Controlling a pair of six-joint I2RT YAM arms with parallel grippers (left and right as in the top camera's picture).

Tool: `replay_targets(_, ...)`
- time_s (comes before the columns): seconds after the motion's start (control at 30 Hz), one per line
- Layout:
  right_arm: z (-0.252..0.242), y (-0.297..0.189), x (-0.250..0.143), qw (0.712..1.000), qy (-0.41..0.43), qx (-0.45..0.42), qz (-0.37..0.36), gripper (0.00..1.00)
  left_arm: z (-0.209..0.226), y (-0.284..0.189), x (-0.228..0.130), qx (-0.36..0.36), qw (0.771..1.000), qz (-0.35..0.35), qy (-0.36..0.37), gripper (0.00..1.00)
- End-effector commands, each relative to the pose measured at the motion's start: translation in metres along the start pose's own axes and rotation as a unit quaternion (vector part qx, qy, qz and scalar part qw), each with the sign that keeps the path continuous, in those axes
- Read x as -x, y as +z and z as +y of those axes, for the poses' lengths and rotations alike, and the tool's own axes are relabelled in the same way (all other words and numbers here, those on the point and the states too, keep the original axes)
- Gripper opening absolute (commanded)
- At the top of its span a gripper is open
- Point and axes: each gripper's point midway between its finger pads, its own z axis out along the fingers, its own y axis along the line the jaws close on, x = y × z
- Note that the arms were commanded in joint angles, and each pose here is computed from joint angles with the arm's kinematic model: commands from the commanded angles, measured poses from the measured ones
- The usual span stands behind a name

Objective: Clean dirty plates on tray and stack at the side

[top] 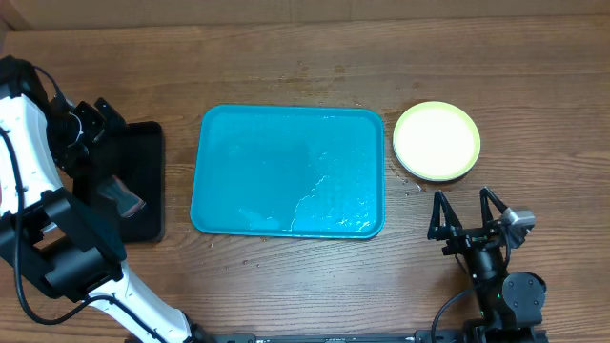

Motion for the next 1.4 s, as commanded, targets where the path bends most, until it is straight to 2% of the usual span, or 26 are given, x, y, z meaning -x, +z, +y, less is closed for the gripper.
replay_targets(0.0, -0.005, 0.000, -0.009, 0.998, -0.065, -0.007, 0.012, 1.00, -0.004, -0.003, 0.001, -0.006, 1.000, -0.005, 0.011, 1.00)
replay_targets(1.07, -0.005, 0.000, -0.009, 0.998, -0.061, -0.009, 0.013, 1.00, -0.003, -0.002, 0.001, -0.005, 1.000, -0.004, 0.010, 1.00)
replay_targets(1.2, -0.005, 0.000, -0.009, 0.998, -0.061, -0.009, 0.013, 1.00, 0.010, -0.003, 0.002, 0.033, 0.999, -0.009, 0.018, 1.00)
replay_targets(1.37, -0.005, 0.000, -0.009, 0.998, -0.061, -0.009, 0.013, 1.00, 0.003, -0.009, -0.007, 0.024, 1.000, -0.003, 0.015, 1.00)
